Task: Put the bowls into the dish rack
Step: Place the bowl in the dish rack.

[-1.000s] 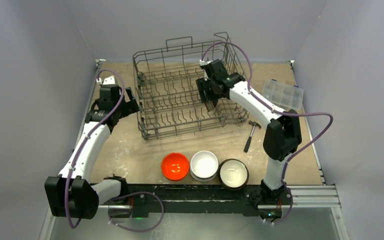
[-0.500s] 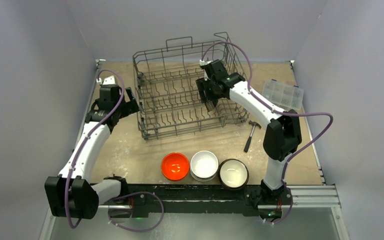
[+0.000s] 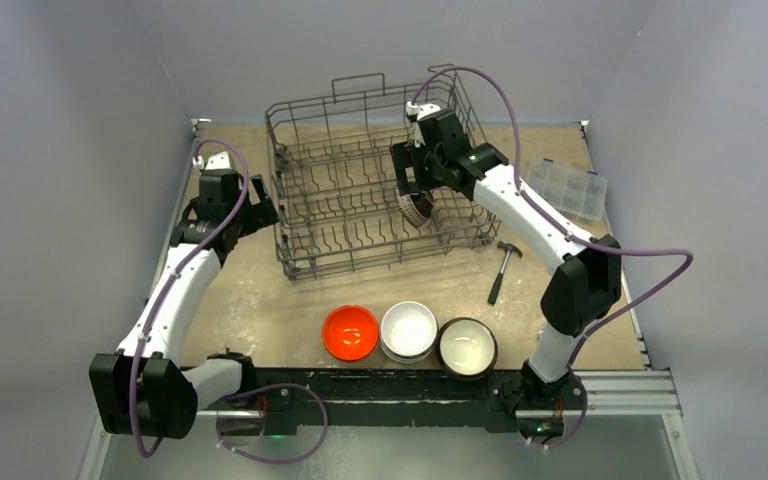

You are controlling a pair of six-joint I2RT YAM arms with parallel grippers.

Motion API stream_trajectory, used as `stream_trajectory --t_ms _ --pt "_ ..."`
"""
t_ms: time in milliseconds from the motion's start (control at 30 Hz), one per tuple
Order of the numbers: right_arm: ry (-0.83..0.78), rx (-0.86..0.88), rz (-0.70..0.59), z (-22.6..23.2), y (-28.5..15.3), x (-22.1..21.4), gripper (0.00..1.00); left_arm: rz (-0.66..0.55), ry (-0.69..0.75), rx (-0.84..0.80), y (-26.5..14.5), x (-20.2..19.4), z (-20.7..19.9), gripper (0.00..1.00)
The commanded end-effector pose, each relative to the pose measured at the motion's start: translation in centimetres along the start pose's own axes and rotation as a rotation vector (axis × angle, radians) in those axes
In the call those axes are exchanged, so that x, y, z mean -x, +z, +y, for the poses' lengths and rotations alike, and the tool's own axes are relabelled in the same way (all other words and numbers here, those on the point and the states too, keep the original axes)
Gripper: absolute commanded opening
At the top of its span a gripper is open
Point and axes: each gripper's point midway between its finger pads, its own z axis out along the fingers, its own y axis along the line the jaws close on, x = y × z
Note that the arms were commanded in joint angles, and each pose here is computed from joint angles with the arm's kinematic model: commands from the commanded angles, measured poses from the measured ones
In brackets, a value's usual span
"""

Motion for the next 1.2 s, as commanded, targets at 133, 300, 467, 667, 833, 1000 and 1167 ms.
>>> stream_trajectory --t_ms 133,300,467,667,833,1000,1167 --pt "-0.045 0.065 0.031 1.5 0.8 -1.3 0.93 0.073 0.054 0.065 -0.1 -2.3 1.8 0.99" --pt "-0.076 0.033 0.065 2.2 2.0 -2.4 0.96 0.080 0.056 0.065 0.0 -2.4 1.8 0.99" --pt "-0.082 -0.078 0.105 0.4 3.2 -3.4 0.94 0.079 0.055 0.063 0.0 -2.4 1.8 0.99" --pt "-0.055 -0.113 0.137 0.0 3.6 -4.4 0.86 0.080 0.057 0.062 0.0 -2.4 1.8 0.99" --pt "-0.050 -0.088 0.122 0.2 3.3 -4.0 0.79 0.080 0.056 0.062 0.0 -2.4 1.8 0.99" --pt "-0.018 -0.025 0.133 0.4 3.4 -4.2 0.70 0.079 0.057 0.063 -0.1 -2.4 1.8 0.99" --pt "0.024 0.045 0.138 -0.1 3.5 -4.3 0.68 0.079 0.057 0.062 -0.1 -2.5 1.8 0.99"
